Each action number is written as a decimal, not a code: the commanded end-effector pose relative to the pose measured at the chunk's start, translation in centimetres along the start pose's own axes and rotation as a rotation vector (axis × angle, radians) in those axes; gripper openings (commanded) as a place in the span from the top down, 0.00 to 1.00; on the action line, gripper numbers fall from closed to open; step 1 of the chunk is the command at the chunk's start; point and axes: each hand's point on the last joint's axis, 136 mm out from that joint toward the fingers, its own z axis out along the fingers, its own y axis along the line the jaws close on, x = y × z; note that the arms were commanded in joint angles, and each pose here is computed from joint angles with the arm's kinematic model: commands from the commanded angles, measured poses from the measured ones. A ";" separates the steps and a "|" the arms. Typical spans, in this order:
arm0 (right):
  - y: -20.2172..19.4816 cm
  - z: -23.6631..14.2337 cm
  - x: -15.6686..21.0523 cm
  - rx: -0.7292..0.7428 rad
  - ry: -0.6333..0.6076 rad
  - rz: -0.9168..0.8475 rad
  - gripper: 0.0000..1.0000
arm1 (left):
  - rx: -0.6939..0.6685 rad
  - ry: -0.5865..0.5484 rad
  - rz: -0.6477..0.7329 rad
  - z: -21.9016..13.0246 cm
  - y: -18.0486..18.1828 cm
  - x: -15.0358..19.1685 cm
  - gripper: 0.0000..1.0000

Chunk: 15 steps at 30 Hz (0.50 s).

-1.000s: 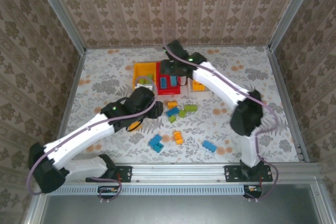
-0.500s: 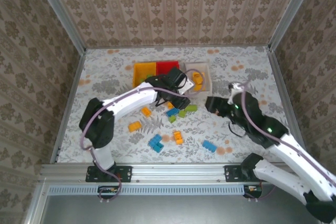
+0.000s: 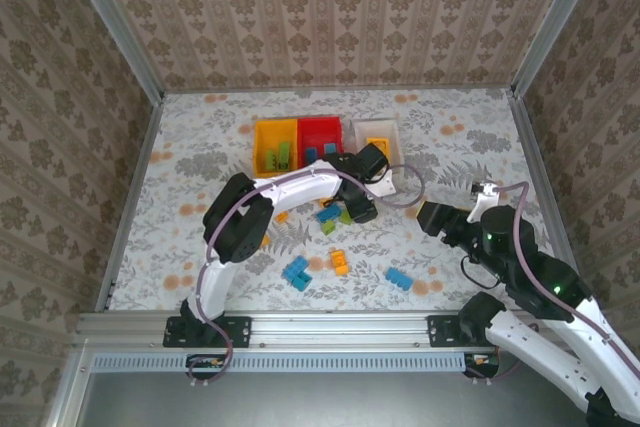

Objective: Sort the legos into containers by color

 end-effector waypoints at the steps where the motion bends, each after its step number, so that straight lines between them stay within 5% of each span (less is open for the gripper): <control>1: 0.5 0.0 0.0 -0.017 0.013 0.021 0.23 | -0.014 0.046 0.016 1.6 0.5 0.8 0.46; 6: 0.4 0.1 0.2 -0.014 0.018 0.025 0.25 | 0.002 0.038 0.020 2.5 -0.2 0.6 0.58; 12: 0.3 0.3 0.3 -0.011 0.021 0.022 0.24 | 0.002 0.027 0.023 2.0 -0.6 0.1 0.57; 15: 0.3 0.5 0.4 -0.011 0.024 0.025 0.25 | 0.002 0.029 0.016 2.0 -0.6 0.1 0.66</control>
